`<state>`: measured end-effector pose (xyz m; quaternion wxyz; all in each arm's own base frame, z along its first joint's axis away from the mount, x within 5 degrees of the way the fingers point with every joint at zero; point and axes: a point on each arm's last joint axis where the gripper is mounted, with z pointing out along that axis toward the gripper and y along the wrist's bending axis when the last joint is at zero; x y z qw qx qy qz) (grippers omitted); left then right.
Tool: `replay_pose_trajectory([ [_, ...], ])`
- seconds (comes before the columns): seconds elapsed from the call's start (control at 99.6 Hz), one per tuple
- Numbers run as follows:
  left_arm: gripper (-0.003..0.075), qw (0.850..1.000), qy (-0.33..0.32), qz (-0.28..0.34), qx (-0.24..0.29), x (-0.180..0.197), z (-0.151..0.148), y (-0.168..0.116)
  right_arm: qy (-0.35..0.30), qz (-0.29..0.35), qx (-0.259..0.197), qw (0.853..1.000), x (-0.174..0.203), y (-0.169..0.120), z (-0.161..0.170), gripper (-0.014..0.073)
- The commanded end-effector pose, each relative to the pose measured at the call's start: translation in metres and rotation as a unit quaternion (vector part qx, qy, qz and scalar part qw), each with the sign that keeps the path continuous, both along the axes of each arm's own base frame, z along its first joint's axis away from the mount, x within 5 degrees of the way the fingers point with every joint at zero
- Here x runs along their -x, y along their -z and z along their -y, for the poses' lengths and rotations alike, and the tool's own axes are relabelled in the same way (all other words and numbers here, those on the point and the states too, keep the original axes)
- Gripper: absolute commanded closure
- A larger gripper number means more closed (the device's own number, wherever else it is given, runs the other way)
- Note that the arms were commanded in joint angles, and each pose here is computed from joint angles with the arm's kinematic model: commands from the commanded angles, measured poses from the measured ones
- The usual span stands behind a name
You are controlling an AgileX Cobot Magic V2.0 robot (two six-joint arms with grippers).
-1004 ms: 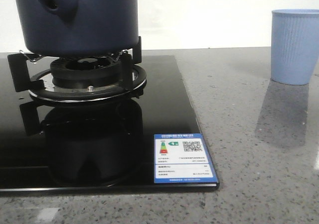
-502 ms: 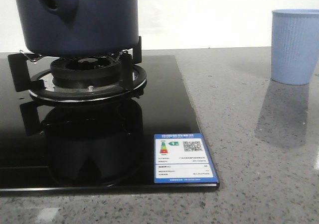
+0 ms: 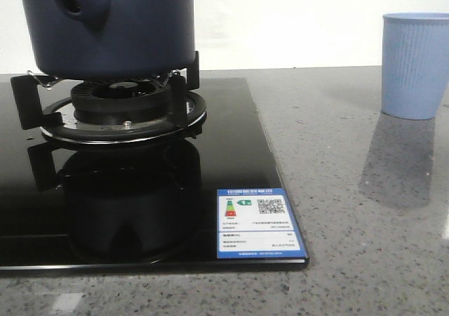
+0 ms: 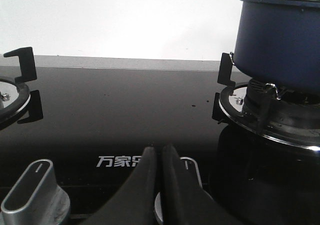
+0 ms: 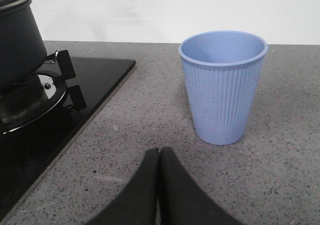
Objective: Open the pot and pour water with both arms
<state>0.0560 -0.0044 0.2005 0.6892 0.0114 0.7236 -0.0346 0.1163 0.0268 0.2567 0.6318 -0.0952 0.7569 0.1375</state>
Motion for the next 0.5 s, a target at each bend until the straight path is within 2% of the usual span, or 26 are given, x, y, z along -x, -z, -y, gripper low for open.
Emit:
replay_pose_trajectory([
  [0.0,0.0739,0.999,-0.007,0.031,0.012,0.0004,-0.0011,0.0035,0.002,0.015,-0.009,1.0,-0.0013,-0.0098,0.0003,0.0662],
  [0.301,0.0739,0.999,-0.007,0.031,0.012,0.0004,-0.0011,0.0035,0.018,0.023,-0.007,1.0,0.0008,-0.0116,0.0024,0.0662],
  [0.381,0.0739,0.999,-0.007,0.031,0.012,0.0004,-0.0011,0.0035,0.034,0.036,-0.036,0.998,-0.0009,-0.0134,0.0045,0.0662],
  [0.391,0.0739,0.999,-0.007,0.031,0.012,0.0004,-0.0011,0.0035,0.033,0.042,-0.027,0.998,-0.0009,-0.0136,0.0044,0.0662],
  [0.402,0.0739,0.999,-0.007,0.031,0.012,0.0004,-0.0011,0.0035,0.037,0.046,-0.039,0.997,-0.001,-0.014,0.0048,0.0662],
  [0.422,0.0739,0.999,-0.007,0.031,0.012,0.0004,-0.0011,0.0035,0.037,0.059,-0.024,0.997,-0.0008,-0.0149,0.0049,0.0662],
  [0.432,0.0739,0.999,-0.007,0.031,0.012,0.0004,-0.0011,0.0035,0.041,0.063,-0.035,0.997,-0.0009,-0.0155,0.0054,0.0662],
  [0.442,0.0739,0.999,-0.007,0.031,0.012,0.0004,-0.0011,0.0035,0.041,0.071,-0.018,0.996,-0.0009,-0.0149,0.0056,0.0662],
  [0.452,0.0739,0.999,-0.007,0.031,0.012,0.0004,-0.0011,0.0035,0.045,0.076,-0.03,0.996,-0.001,-0.0163,0.006,0.0662],
  [0.462,0.0739,0.999,-0.007,0.031,0.012,0.0004,-0.0011,0.0035,0.044,0.085,-0.011,0.995,-0.001,-0.0162,0.0061,0.0662],
  [0.482,0.0739,0.999,-0.007,0.031,0.012,0.0004,-0.0011,0.0035,0.051,0.091,-0.021,0.994,-0.001,-0.0161,0.0068,0.0662],
  [0.492,0.0739,0.999,-0.007,0.031,0.012,0.0004,-0.0011,0.0035,0.05,0.098,-0.002,0.994,-0.0009,-0.0153,0.0067,0.0662],
])
